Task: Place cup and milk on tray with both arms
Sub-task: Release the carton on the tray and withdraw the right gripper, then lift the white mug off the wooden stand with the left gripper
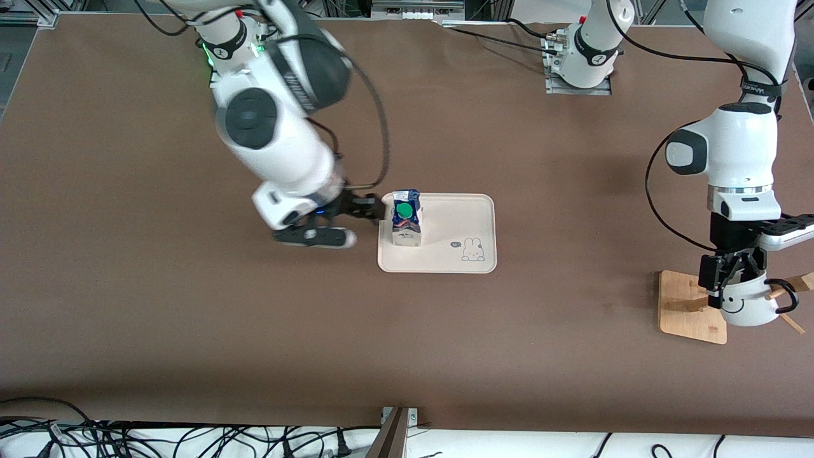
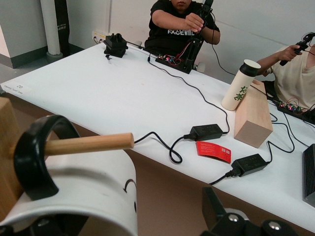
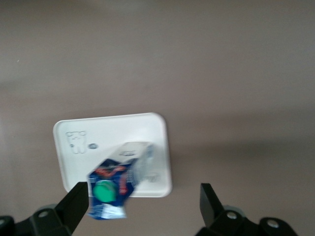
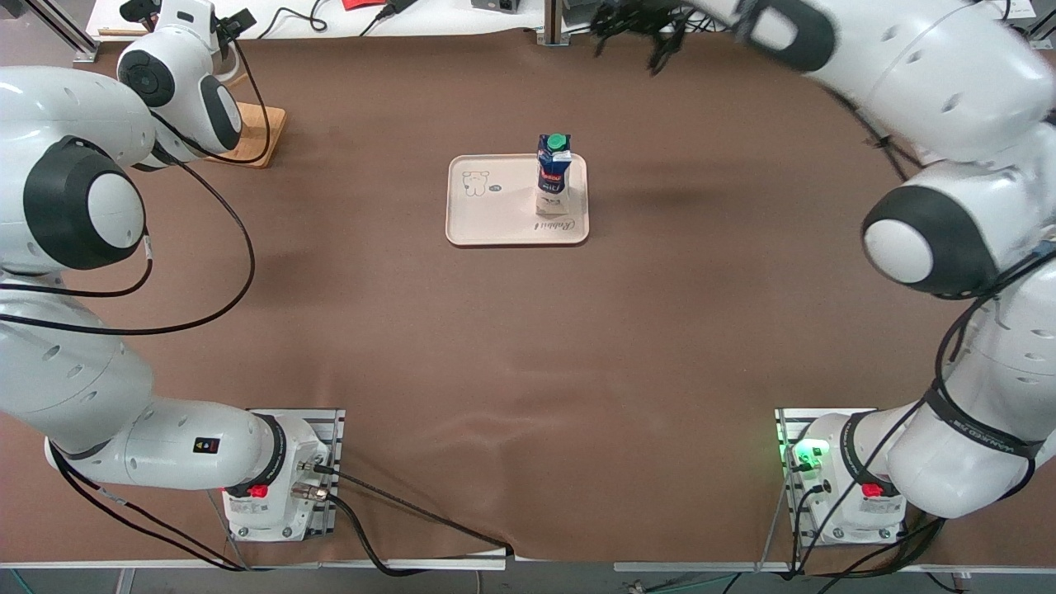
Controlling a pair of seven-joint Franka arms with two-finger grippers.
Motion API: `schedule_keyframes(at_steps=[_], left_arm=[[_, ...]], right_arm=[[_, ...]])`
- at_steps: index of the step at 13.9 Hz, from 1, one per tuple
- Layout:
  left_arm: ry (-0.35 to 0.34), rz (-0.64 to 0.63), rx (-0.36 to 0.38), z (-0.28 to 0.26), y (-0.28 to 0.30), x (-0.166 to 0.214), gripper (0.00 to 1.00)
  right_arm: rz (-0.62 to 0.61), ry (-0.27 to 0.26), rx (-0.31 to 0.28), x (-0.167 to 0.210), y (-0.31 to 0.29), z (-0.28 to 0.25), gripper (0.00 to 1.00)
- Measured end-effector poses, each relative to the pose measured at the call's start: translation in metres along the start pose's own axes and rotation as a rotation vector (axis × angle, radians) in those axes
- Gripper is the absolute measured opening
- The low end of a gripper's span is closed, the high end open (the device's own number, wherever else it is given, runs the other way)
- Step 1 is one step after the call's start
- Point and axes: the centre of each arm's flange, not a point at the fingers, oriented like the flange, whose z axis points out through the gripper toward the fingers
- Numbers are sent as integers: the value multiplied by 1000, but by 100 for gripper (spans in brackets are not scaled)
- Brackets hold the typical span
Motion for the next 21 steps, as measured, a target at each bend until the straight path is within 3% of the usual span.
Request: schedule_keyframes(at_steps=[3, 7, 10, 13, 14, 19, 21], left_arm=[[7, -1, -1, 2, 0, 4, 100], [11, -3, 6, 3, -4, 6, 100], [13, -8, 9, 3, -5, 7, 100], [17, -31, 17, 3, -9, 8, 93], [18, -32, 18, 3, -9, 8, 85], [20, -32, 14, 2, -7, 8, 24], [9, -32, 9, 3, -3, 4, 10]], right_arm=[[-28, -6, -10, 15, 99, -69, 100], [-104, 8, -86, -33, 209, -126, 100], [-152, 21, -137, -65, 249, -145, 100], [-154, 21, -148, -62, 256, -137, 100], [-155, 24, -156, -60, 257, -135, 100], [-146, 17, -190, -54, 268, -136, 100], [-143, -11, -202, -56, 271, -135, 100]])
